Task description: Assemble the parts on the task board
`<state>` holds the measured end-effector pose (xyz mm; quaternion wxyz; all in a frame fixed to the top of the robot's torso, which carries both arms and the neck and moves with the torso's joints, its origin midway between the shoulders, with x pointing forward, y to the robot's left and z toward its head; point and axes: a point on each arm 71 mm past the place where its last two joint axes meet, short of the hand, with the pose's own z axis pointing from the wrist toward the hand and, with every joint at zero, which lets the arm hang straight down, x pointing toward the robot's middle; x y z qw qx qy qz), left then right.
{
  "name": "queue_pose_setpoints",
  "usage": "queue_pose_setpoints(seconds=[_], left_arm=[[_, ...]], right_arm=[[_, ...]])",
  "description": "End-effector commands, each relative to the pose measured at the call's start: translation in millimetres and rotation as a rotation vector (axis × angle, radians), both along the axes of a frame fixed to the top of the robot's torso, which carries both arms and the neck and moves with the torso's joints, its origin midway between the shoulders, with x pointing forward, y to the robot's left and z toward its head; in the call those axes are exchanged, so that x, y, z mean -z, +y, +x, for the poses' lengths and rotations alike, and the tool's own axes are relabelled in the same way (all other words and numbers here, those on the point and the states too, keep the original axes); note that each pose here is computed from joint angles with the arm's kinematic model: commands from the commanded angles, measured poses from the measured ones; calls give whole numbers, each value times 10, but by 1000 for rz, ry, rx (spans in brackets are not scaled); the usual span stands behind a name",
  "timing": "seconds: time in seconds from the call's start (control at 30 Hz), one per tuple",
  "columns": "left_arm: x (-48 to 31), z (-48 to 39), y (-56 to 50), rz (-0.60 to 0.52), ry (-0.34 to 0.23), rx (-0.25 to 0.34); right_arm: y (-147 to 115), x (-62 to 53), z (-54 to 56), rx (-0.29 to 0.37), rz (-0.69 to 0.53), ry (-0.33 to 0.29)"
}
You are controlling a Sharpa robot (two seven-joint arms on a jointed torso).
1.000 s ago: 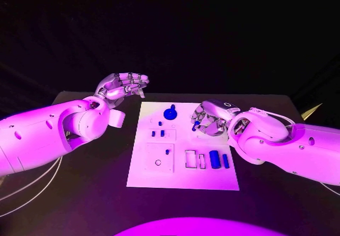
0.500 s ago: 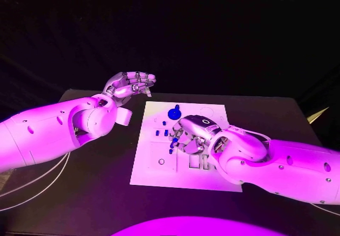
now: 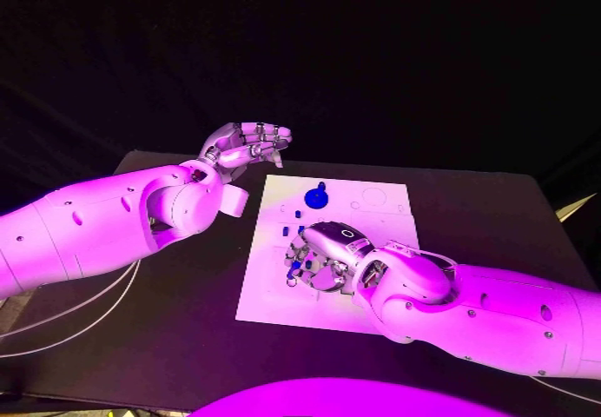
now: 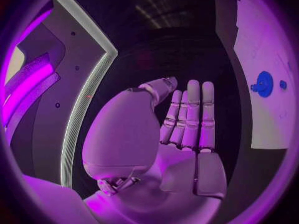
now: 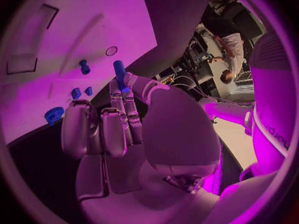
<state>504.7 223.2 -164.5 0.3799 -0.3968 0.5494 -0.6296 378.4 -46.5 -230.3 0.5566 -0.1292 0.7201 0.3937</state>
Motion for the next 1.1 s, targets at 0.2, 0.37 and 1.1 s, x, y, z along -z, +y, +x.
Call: queue_pose_setpoints(seconds=[0.2,0.37,1.1], left_arm=[[-12,-2,-29,-16,-5,17],[-10,-1,-25,-14,-3,16],[-5,3,-17,-12,1,17]], right_arm=[[41,96,4,-23,-23,-15],[46,146,8,-22,-34,-20],[66,242,1,-28,-69,-9]])
